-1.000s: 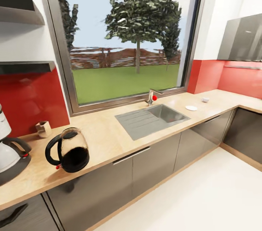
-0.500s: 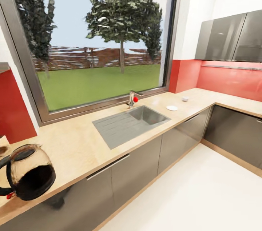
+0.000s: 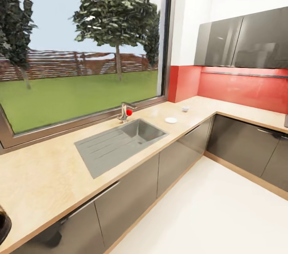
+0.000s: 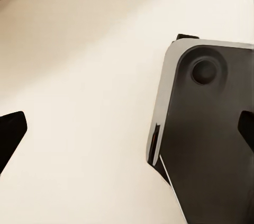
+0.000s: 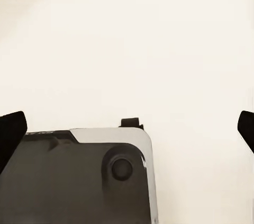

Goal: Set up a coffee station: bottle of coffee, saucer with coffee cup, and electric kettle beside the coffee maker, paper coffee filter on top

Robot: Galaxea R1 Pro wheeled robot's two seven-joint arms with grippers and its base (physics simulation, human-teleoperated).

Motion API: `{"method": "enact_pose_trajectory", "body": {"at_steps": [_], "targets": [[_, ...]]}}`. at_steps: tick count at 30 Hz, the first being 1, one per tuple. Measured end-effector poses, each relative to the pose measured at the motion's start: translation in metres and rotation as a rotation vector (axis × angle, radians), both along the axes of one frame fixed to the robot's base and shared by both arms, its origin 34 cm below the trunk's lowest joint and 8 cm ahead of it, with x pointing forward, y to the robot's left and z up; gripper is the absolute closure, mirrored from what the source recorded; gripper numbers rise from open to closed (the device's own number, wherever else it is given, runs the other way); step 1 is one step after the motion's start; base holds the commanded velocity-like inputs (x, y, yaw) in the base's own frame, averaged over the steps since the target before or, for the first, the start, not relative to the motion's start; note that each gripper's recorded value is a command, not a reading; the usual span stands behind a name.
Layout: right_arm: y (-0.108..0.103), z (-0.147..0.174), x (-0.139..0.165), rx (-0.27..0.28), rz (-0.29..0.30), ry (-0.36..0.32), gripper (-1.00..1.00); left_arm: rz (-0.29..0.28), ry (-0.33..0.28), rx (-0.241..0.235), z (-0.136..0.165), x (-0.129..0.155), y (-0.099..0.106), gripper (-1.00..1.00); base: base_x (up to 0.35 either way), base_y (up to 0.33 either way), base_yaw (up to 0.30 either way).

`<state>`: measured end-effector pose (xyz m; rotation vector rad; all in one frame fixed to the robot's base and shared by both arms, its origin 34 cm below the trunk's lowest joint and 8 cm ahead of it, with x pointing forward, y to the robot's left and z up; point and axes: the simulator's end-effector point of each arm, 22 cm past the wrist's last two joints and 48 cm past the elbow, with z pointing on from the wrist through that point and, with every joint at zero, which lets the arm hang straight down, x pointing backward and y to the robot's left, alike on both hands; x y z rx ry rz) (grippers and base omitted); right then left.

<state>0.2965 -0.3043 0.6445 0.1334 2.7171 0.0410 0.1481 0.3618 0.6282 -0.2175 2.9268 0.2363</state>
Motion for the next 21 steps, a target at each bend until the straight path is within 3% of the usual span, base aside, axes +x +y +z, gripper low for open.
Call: {"method": "enact_pose_trajectory", "body": {"at_steps": [21], "targets": [[-0.0015, -0.0001, -0.0004, -0.003, -0.001, 0.001, -1.0, -0.001, 0.0, -0.005, -0.0002, -0.0001, -0.0013, -1.0, 0.242, -0.185, -0.252]]}}
